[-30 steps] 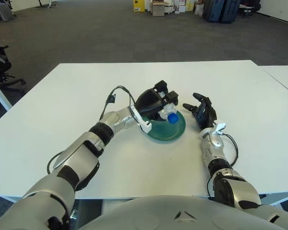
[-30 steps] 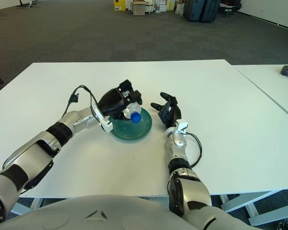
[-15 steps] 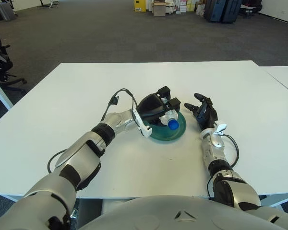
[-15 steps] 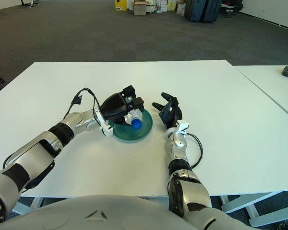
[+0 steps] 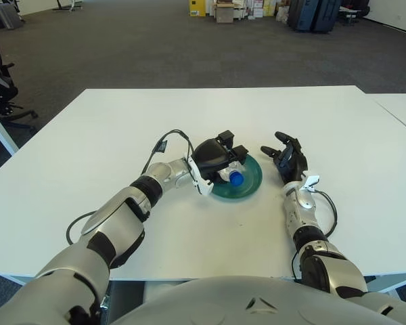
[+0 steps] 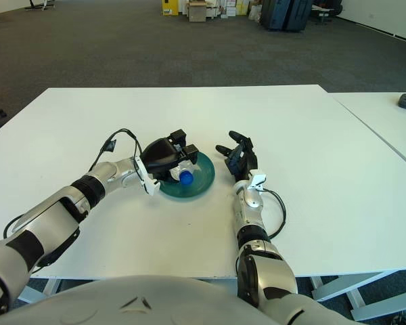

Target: Put the bottle into the plate.

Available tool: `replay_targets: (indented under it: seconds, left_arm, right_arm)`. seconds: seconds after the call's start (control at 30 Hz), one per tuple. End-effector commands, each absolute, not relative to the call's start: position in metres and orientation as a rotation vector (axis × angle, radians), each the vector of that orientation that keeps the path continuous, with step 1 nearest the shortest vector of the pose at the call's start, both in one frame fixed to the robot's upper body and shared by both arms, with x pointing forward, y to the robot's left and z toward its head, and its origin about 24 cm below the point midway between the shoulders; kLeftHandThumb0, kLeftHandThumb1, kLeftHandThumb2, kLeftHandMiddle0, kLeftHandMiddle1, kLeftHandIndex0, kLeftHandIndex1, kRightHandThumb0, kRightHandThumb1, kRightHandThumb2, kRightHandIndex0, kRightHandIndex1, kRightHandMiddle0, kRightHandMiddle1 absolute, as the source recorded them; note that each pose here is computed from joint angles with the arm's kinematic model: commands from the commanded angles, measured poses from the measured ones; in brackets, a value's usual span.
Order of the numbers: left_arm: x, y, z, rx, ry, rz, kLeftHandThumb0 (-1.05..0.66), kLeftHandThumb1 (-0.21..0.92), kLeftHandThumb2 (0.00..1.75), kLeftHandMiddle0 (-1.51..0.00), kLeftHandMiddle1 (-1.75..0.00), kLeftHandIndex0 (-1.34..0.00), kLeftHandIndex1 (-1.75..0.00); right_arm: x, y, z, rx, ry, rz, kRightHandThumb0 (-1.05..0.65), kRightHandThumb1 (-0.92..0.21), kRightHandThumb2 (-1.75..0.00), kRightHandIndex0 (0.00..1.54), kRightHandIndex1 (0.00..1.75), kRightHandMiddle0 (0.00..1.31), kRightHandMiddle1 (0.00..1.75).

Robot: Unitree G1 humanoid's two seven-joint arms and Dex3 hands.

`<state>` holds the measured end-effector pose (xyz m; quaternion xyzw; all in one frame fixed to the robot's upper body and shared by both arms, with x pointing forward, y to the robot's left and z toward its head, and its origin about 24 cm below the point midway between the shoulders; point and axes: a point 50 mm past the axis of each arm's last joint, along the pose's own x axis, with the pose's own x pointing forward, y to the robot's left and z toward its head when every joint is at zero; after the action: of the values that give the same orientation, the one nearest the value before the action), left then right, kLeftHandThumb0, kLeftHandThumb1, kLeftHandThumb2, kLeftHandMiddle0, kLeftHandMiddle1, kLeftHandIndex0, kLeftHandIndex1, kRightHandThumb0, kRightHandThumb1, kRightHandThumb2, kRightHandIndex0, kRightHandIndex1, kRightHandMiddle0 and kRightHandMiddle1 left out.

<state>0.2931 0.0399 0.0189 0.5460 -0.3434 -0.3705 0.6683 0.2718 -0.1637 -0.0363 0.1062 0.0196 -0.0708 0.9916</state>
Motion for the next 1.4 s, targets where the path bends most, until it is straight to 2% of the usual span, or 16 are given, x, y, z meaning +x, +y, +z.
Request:
replay_targets:
  seconds: [0.0, 0.1, 0.2, 0.23, 0.27, 0.3, 0.33, 0.37, 0.4, 0.43, 0.47, 0.57, 0.67, 0.8, 1.1, 1.37]
  left_arm:
    - [0.297, 0.039, 0.026, 1.215, -0.788, -0.807, -0.45, 0.36, 1.26, -1.12, -1.75, -0.57, -1.75]
    - [0.295, 0.04, 0.027, 1.183, -0.785, -0.822, -0.45, 0.36, 1.25, -1.09, -1.75, -0.57, -1.75]
    - [0.295, 0.043, 0.029, 1.148, -0.784, -0.841, -0.43, 0.46, 1.12, -0.83, -1.75, -0.5, -1.74]
    - [0.295, 0.044, 0.03, 1.146, -0.783, -0.849, -0.42, 0.54, 1.01, -0.72, -1.75, -0.46, -1.72]
    - [0.295, 0.045, 0.03, 1.145, -0.782, -0.855, -0.55, 0.63, 0.84, -0.47, -1.71, -0.32, -1.66]
    - [0.295, 0.046, 0.029, 1.155, -0.776, -0.873, -0.6, 0.68, 0.76, -0.38, -1.7, -0.27, -1.64]
    - [0.295, 0.046, 0.029, 1.163, -0.771, -0.886, -0.71, 0.77, 0.65, -0.26, -1.34, -0.18, -1.45]
    - [0.295, 0.05, 0.028, 1.174, -0.756, -0.909, -0.79, 0.82, 0.58, -0.23, -1.04, -0.13, -1.32]
    - [0.295, 0.052, 0.028, 1.182, -0.746, -0.925, -0.82, 0.84, 0.56, -0.21, -0.88, -0.11, -1.24]
    - [0.296, 0.057, 0.031, 1.185, -0.741, -0.939, -0.87, 0.87, 0.54, -0.2, -0.61, -0.07, -1.12]
    - [0.297, 0.06, 0.033, 1.186, -0.739, -0.948, -0.92, 0.89, 0.55, -0.17, -0.41, -0.04, -1.02]
    - [0.301, 0.069, 0.05, 1.178, -0.759, -0.956, -0.98, 0.91, 0.57, -0.12, -0.15, -0.01, -0.86]
    - [0.303, 0.072, 0.064, 1.169, -0.768, -0.964, -1.01, 0.92, 0.62, -0.09, -0.06, 0.0, -0.78]
    - [0.302, 0.072, 0.068, 1.165, -0.755, -0.976, -1.03, 0.92, 0.68, -0.04, -0.01, 0.0, -0.7]
    - [0.304, 0.073, 0.077, 1.149, -0.731, -0.991, -1.0, 0.92, 0.68, -0.01, 0.0, 0.0, -0.72]
    - [0.305, 0.075, 0.08, 1.119, -0.717, -0.993, -1.02, 0.92, 0.75, -0.01, 0.0, 0.0, -0.7]
  right_arm:
    - [0.245, -0.16, -0.066, 0.259, 0.184, -0.193, -0.9, -0.92, -1.11, 0.66, 0.63, 0.18, 0.94]
    - [0.245, -0.161, -0.065, 0.259, 0.173, -0.21, -0.9, -0.92, -1.1, 0.63, 0.62, 0.17, 0.94]
    - [0.245, -0.161, -0.064, 0.26, 0.159, -0.234, -0.9, -0.92, -1.1, 0.58, 0.59, 0.14, 0.94]
    - [0.245, -0.161, -0.064, 0.259, 0.158, -0.241, -0.89, -0.92, -1.09, 0.57, 0.59, 0.13, 0.94]
    - [0.245, -0.161, -0.064, 0.258, 0.158, -0.245, -0.89, -0.92, -1.09, 0.56, 0.58, 0.13, 0.94]
    - [0.245, -0.161, -0.064, 0.254, 0.162, -0.252, -0.89, -0.92, -1.09, 0.56, 0.58, 0.13, 0.94]
    - [0.246, -0.161, -0.064, 0.25, 0.165, -0.256, -0.89, -0.92, -1.09, 0.54, 0.57, 0.11, 0.94]
    - [0.246, -0.161, -0.065, 0.244, 0.175, -0.264, -0.89, -0.92, -1.09, 0.53, 0.57, 0.11, 0.94]
    - [0.246, -0.161, -0.065, 0.24, 0.183, -0.27, -0.89, -0.92, -1.08, 0.52, 0.55, 0.09, 0.94]
    - [0.246, -0.161, -0.066, 0.236, 0.186, -0.276, -0.88, -0.92, -1.08, 0.5, 0.54, 0.08, 0.95]
    - [0.246, -0.161, -0.066, 0.234, 0.189, -0.281, -0.88, -0.92, -1.08, 0.48, 0.52, 0.06, 0.95]
    - [0.246, -0.161, -0.065, 0.24, 0.178, -0.296, -0.87, -0.92, -1.07, 0.46, 0.49, 0.03, 0.95]
    - [0.247, -0.16, -0.064, 0.245, 0.174, -0.306, -0.86, -0.92, -1.07, 0.45, 0.47, 0.01, 0.94]
    - [0.247, -0.159, -0.063, 0.241, 0.173, -0.312, -0.85, -0.92, -1.06, 0.45, 0.45, 0.0, 0.91]
    - [0.248, -0.158, -0.064, 0.198, 0.188, -0.29, -0.86, -0.92, -1.04, 0.46, 0.42, 0.0, 0.87]
    - [0.248, -0.159, -0.063, 0.192, 0.171, -0.276, -0.85, -0.92, -1.01, 0.47, 0.38, 0.0, 0.78]
